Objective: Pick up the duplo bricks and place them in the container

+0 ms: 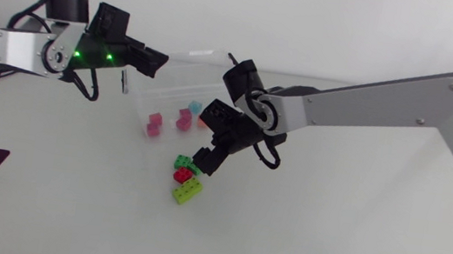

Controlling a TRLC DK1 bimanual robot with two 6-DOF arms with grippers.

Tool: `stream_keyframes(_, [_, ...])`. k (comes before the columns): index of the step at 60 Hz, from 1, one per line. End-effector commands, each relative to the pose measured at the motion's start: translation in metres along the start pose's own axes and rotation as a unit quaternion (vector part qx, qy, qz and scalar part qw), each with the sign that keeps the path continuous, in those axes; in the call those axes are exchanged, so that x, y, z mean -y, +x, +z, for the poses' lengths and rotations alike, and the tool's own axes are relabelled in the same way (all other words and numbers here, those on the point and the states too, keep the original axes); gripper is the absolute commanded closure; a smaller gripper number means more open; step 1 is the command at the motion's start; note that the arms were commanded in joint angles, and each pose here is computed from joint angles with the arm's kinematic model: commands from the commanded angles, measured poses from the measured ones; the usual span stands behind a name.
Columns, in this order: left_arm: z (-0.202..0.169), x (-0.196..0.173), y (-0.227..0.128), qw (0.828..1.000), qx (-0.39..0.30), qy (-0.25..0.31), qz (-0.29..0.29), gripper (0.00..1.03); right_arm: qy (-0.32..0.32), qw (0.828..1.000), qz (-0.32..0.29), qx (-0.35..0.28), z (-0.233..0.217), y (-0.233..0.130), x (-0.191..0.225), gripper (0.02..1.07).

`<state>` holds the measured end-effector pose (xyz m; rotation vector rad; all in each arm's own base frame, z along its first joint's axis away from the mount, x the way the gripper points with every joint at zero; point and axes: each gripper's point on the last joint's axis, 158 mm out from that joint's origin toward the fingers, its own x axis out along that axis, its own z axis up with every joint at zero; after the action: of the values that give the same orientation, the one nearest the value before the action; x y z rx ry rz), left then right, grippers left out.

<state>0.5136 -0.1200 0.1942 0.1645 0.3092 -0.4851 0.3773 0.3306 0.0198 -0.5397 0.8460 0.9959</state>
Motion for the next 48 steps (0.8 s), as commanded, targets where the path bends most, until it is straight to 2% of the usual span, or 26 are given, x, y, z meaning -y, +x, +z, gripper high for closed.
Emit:
stream_keyframes(1, [0.022, 0.009, -0.031, 1.000, 0.020, 0.022, 0.003, 0.05, -0.009, 1.000, 0.002, -0.022, -0.010, 0.015, 0.003, 0.13])
stream_keyframes(6, [0.021, 0.018, -0.050, 0.999, 0.013, 0.038, -0.002, 0.05, -0.008, 0.999, -0.001, -0.037, -0.014, 0.023, 0.007, 0.13])
stream_keyframes(14, [-0.002, 0.037, -0.067, 0.997, -0.017, 0.065, -0.023, 0.06, -0.009, 0.999, 0.001, -0.053, -0.018, 0.030, 0.007, 0.13])
stream_keyframes(16, [-0.023, 0.048, -0.073, 0.995, -0.041, 0.079, -0.041, 0.06, -0.008, 0.998, -0.001, -0.055, -0.018, 0.031, 0.008, 0.13])
stream_keyframes(25, [-0.073, 0.078, -0.088, 0.987, -0.091, 0.111, -0.077, 0.06, -0.006, 0.997, 0.003, -0.077, -0.026, 0.041, 0.008, 0.13])
stream_keyframes(39, [-0.127, 0.108, -0.109, 0.970, -0.154, 0.139, -0.124, 0.06, -0.008, 0.995, 0.002, -0.095, -0.028, 0.044, 0.007, 0.13])
stream_keyframes(48, [-0.145, 0.119, -0.118, 0.963, -0.176, 0.146, -0.142, 0.06, -0.009, 0.994, 0.007, -0.106, -0.025, 0.047, 0.004, 0.16])
